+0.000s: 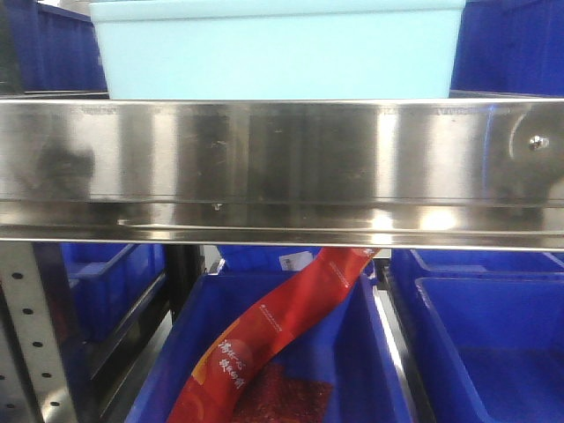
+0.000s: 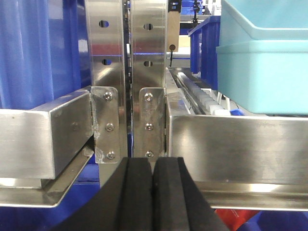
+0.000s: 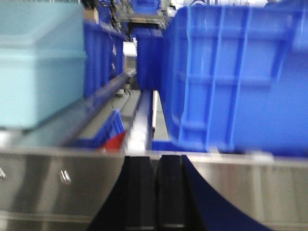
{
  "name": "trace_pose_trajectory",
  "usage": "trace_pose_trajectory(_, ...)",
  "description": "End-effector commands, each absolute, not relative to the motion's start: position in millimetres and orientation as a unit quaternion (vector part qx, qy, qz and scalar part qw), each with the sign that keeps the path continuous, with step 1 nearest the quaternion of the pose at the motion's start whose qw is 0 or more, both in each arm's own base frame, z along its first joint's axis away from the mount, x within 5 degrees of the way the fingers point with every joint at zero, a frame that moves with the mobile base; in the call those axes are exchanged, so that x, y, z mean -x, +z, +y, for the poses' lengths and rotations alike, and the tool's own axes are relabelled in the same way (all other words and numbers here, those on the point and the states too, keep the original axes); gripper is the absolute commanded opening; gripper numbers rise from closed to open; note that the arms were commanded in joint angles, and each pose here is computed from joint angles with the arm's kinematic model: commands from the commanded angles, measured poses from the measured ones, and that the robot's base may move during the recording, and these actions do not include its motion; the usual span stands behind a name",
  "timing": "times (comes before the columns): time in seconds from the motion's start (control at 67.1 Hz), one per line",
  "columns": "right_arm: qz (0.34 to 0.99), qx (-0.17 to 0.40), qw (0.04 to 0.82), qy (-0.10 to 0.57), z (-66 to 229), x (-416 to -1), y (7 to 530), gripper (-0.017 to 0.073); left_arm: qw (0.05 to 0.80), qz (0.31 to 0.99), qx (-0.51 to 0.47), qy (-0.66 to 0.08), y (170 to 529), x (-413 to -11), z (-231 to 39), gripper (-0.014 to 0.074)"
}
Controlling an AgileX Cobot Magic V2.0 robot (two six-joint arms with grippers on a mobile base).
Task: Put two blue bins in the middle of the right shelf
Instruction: 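Open both grippers and pull them back from the teal bin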
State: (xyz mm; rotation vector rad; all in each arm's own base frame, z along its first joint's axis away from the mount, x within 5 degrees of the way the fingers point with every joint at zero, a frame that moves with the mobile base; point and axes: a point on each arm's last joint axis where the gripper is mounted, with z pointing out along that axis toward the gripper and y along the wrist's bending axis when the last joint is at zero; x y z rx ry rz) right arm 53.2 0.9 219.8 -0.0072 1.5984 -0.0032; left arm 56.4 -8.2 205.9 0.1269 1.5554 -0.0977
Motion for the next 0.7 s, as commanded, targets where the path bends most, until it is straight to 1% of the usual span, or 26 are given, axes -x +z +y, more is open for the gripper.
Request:
trace_pose_trajectory(0.0, 0.711, -0.002, 0.703, -0.008, -0.3, -56.1, 206.2, -0.0162, 0.719, 0.691, -0.058, -0.041, 208.7, -55.9, -8.0, -0.0111)
trace_pose_trajectory(0.074, 0.689, -0.006, 0.725, -0.009, -1.1, -56.4, 210.0, -0.0162, 0.719, 0.691, -0.058, -0.041, 208.7, -55.9, -8.0, -0.0111)
trace_pose_trajectory(0.104, 0.696, -0.007, 0.718, -0.007, -0.8, -56.4, 208.1, -0.0162, 0.719, 0.691, -0.058, -0.041, 208.7, -55.9, -8.0, -0.0111)
trace_pose_trajectory(0.685, 0.691, -0.007, 0.722, -0.007, -1.0, -56.4, 209.3, -0.0162, 0.719, 0.691, -0.058, -0.041, 208.7, -55.9, -8.0, -0.0111)
